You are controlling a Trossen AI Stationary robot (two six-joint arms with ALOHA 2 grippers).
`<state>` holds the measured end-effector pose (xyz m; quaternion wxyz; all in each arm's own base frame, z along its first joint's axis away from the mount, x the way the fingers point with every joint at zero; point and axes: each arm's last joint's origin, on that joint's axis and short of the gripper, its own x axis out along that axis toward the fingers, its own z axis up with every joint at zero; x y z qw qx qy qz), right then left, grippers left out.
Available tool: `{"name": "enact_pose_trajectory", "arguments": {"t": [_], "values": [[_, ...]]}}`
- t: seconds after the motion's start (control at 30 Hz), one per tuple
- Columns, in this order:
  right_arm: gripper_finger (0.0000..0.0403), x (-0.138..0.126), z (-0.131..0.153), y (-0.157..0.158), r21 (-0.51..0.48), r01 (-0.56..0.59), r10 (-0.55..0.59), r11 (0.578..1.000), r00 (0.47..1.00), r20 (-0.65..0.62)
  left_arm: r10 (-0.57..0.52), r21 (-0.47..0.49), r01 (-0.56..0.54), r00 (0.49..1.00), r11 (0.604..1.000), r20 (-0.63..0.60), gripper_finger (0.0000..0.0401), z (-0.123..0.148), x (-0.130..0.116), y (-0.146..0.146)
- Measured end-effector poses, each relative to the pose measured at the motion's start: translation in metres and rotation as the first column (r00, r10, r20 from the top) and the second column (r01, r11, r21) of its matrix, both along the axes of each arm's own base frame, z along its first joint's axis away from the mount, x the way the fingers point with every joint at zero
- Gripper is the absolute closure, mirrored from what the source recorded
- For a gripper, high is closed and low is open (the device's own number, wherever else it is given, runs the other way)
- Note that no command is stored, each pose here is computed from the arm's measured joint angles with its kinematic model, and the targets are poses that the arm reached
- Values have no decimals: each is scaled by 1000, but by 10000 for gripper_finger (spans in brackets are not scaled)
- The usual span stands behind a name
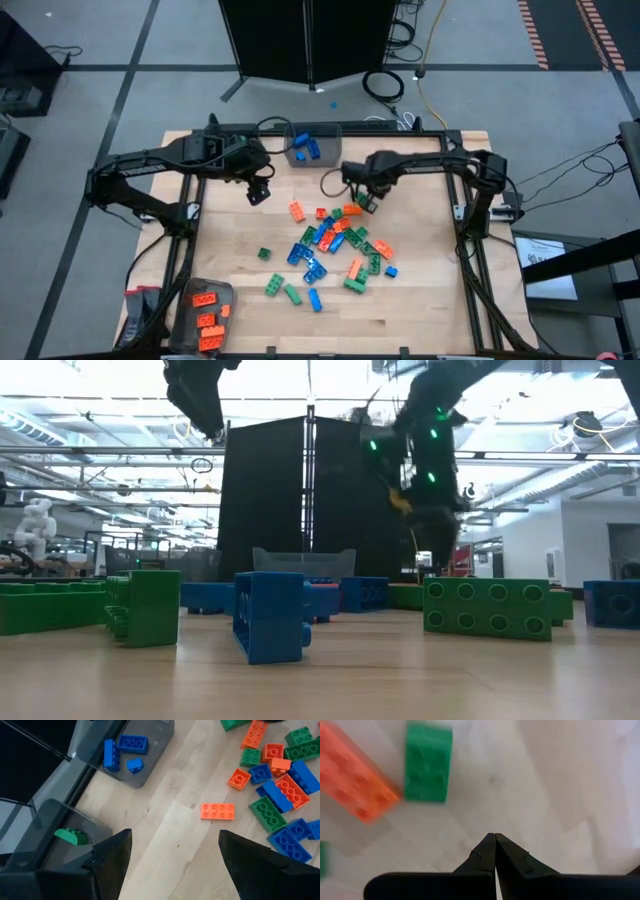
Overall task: Sort blocks
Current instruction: Put the green gamepiece into the top left black bin
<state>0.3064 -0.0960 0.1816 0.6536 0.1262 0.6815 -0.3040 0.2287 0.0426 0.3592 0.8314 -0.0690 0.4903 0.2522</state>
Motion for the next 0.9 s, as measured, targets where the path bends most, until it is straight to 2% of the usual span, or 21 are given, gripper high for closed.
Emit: {"name": "enact_pose_trajectory", "arguments": {"t": [0.13, 0.27, 0.4, 0.53, 0.73, 0.83, 0.9], "values": [[403, -6, -21, -4, 2, 53, -53, 999, 998, 43, 0, 0, 0, 1000, 1000, 0, 104, 0, 0, 0], [403, 5, -27, -5, 62, 50, -59, 997, 986, 155, 0, 0, 0, 1000, 1000, 1, 104, 0, 0, 0], [403, 26, -30, -1, 133, 2, -36, 991, 966, 256, 15, -7, -15, 1000, 1000, 6, 104, 0, 0, 0], [403, 55, -27, 8, 174, -114, 47, 978, 935, 350, 22, -11, -22, 1000, 1000, 5, 104, 0, 0, 0], [403, 104, 9, 7, 103, -245, 134, 964, 783, 607, 23, -12, -23, 1000, 1000, 3, 104, 0, -1, 0], [403, 111, 35, 3, 31, -243, 166, 970, 745, 646, 22, -14, -23, 1000, 1000, -16, 104, -1, -2, 0], [403, 104, 58, 1, -14, -222, 183, 975, 763, 620, 22, -14, -23, 1000, 1000, -18, 104, -1, -2, 0]]}}
